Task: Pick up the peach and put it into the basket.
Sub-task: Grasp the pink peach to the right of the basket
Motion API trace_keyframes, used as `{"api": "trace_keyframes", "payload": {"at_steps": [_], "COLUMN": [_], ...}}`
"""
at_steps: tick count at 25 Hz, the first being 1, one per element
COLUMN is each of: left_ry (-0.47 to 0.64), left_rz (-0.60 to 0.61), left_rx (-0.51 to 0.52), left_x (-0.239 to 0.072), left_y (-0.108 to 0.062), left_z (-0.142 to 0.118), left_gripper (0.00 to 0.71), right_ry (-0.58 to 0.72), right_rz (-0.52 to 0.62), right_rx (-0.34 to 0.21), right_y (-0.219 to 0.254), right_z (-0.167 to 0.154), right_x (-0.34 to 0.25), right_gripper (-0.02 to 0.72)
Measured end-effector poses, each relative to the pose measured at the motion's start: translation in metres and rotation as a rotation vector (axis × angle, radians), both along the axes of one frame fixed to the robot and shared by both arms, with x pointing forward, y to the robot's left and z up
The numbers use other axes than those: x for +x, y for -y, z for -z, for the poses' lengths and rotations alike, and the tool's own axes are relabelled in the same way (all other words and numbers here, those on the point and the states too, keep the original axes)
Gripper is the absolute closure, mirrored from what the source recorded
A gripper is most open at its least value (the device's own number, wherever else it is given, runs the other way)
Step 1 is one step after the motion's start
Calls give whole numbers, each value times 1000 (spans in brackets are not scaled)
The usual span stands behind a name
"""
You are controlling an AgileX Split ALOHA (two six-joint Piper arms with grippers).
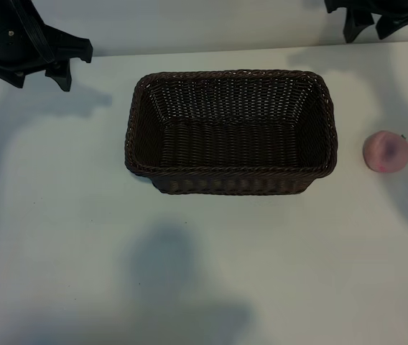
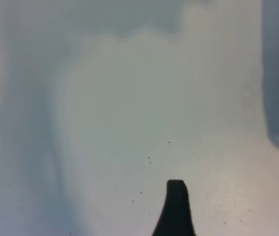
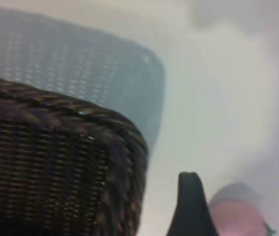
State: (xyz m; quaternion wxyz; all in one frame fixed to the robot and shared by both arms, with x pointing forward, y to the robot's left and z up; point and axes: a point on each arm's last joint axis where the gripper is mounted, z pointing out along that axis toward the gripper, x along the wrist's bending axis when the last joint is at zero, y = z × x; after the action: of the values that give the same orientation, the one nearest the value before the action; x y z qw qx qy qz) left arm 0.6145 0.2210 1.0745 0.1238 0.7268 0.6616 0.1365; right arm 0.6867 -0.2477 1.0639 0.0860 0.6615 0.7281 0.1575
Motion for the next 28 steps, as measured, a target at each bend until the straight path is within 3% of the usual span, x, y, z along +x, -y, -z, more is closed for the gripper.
{"api": "trace_keyframes", "payload": {"at_steps": [8, 15, 20, 28], "left_ry": [8, 14, 15, 24], "left_rz": [1, 1, 2, 3], "left_rx": [-2, -3, -3, -6], "left_x": [1, 1, 1, 2], "left_y": [0, 0, 0, 1], "left_z": [0, 0, -1, -1], "left_gripper": [112, 112, 112, 112], "right_ry": [-81, -210, -161, -100], "right_rz": [66, 72, 83, 97], "right_rx": [-41, -45, -48, -60], "right_y": [34, 36, 37, 39], "right_z": [1, 52, 88, 119], "right_x": [-37, -57, -63, -64], "right_gripper": [209, 209, 209, 209]}}
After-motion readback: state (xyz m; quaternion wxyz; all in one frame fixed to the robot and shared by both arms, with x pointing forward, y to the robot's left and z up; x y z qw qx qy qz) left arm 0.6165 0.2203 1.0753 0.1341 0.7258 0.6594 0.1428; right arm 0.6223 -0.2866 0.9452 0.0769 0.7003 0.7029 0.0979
